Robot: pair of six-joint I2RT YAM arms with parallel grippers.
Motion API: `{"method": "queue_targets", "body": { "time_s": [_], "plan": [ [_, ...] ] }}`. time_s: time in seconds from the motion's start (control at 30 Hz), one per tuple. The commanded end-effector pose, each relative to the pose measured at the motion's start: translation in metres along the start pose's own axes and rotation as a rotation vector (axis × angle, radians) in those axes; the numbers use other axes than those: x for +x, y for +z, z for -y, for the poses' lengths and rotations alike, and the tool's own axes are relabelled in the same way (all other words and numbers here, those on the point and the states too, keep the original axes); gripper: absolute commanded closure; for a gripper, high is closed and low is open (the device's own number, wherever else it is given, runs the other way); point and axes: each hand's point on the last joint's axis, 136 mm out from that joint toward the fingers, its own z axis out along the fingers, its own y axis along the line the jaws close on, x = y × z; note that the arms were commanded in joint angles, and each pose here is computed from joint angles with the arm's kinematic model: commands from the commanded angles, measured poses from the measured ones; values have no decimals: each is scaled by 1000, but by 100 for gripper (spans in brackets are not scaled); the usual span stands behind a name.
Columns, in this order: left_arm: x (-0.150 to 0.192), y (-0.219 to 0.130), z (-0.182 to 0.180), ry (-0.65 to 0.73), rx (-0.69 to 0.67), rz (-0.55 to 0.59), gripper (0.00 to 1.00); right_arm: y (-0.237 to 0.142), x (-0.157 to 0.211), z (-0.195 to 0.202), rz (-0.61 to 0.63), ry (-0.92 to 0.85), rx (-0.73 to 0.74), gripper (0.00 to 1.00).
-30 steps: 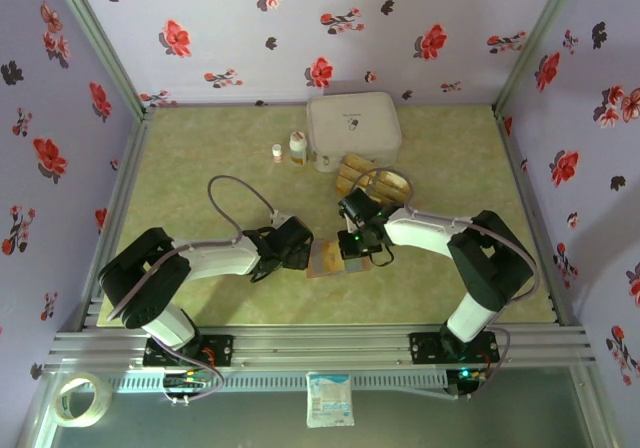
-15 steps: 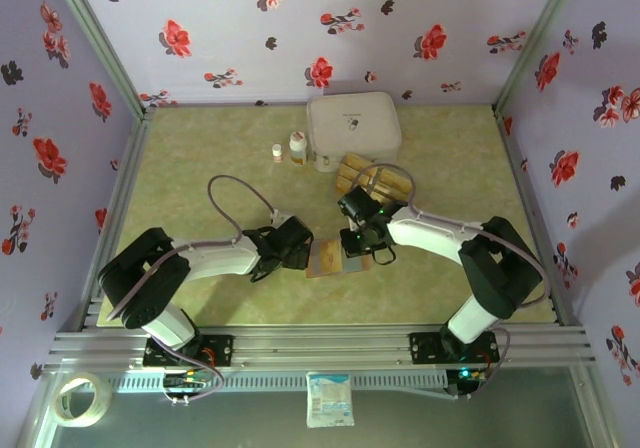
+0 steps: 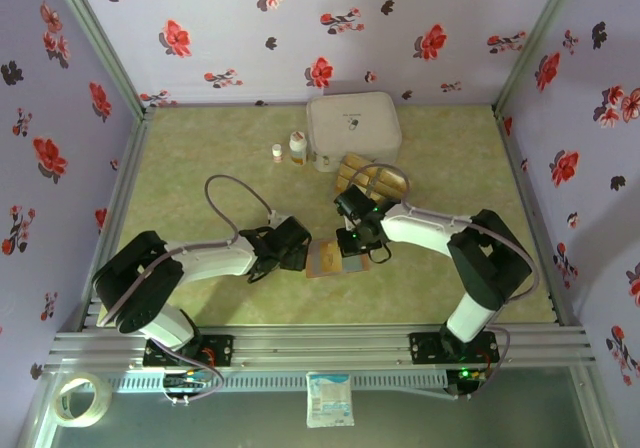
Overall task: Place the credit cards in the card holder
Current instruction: Insert the credit card into the card slot.
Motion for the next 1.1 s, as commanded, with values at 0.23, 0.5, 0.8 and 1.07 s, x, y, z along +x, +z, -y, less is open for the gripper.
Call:
{"method": "queue_targets", "body": {
  "time_s": [0.23, 0.5, 0.8, 1.07],
  "plan": [
    [7, 11, -6, 7, -44, -22, 0, 3, -10, -23, 9, -15, -47, 94],
    [9, 15, -4, 8, -37, -25, 0, 10, -7, -38, -6, -47, -49, 95],
    [11, 18, -3, -2, -28, -27, 0, 15, -6, -61, -15, -67, -80, 96],
    [10, 15, -3, -2, -25, -22, 0, 8, -11, -75, 3, -58, -128, 96]
  ]
}}
